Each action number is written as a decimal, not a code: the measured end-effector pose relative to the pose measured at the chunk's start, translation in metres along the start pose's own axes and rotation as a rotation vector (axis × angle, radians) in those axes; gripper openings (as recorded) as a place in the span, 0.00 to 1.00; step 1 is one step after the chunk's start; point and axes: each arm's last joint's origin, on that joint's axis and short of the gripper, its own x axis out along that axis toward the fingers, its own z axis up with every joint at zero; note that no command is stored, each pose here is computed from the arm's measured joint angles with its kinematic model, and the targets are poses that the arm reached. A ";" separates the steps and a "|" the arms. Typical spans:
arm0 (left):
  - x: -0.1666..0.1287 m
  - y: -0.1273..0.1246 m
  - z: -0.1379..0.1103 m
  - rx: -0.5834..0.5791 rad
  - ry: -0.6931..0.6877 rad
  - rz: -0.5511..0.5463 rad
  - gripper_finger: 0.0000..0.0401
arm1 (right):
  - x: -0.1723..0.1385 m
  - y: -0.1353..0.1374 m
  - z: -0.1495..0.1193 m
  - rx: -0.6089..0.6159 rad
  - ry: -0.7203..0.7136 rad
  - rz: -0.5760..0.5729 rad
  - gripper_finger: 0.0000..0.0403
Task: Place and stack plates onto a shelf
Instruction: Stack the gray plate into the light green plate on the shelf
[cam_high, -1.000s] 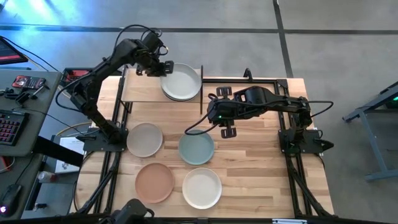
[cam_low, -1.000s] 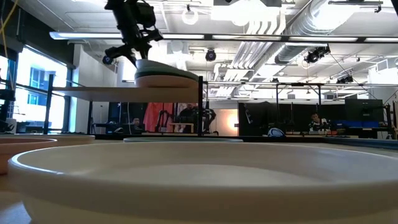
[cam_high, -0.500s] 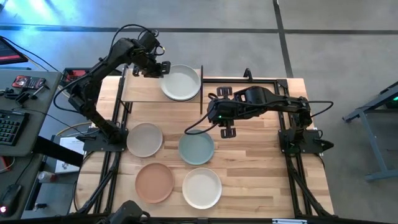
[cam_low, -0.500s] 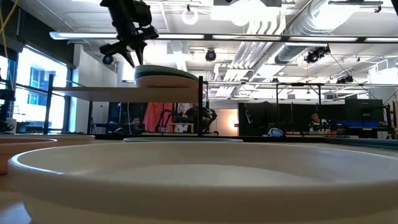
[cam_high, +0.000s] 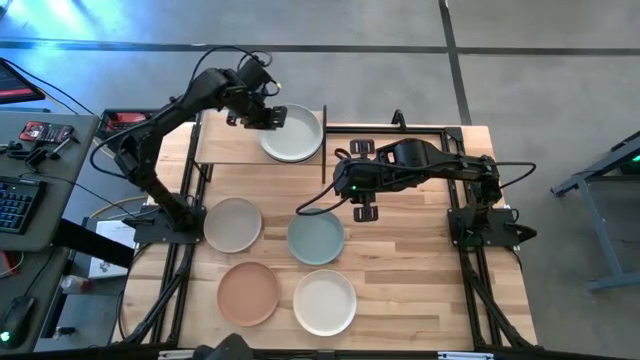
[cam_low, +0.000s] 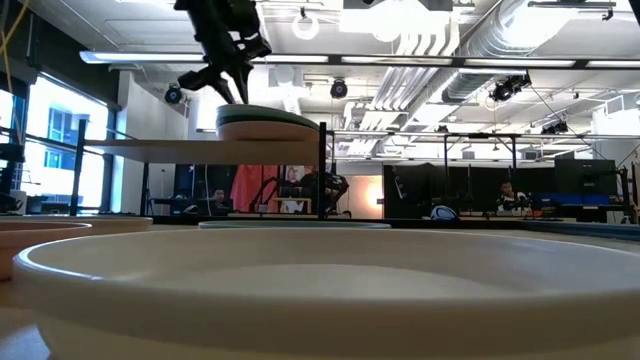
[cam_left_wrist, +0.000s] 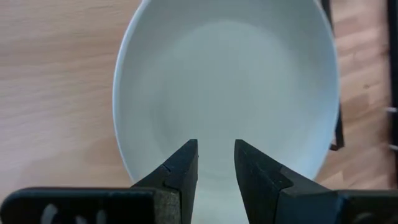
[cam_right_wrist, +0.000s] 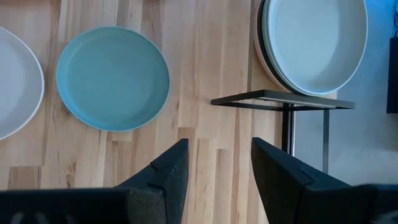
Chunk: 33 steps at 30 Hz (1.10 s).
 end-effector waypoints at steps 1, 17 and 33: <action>0.002 0.000 0.000 -0.005 0.005 0.006 0.23 | 0.000 0.000 0.000 0.000 0.000 0.000 0.38; 0.037 0.000 0.011 -0.048 0.079 0.066 0.23 | 0.000 0.000 0.000 -0.001 0.000 0.000 0.38; 0.034 -0.002 0.011 -0.023 0.087 -0.003 0.23 | 0.000 0.000 0.000 -0.001 0.000 0.000 0.38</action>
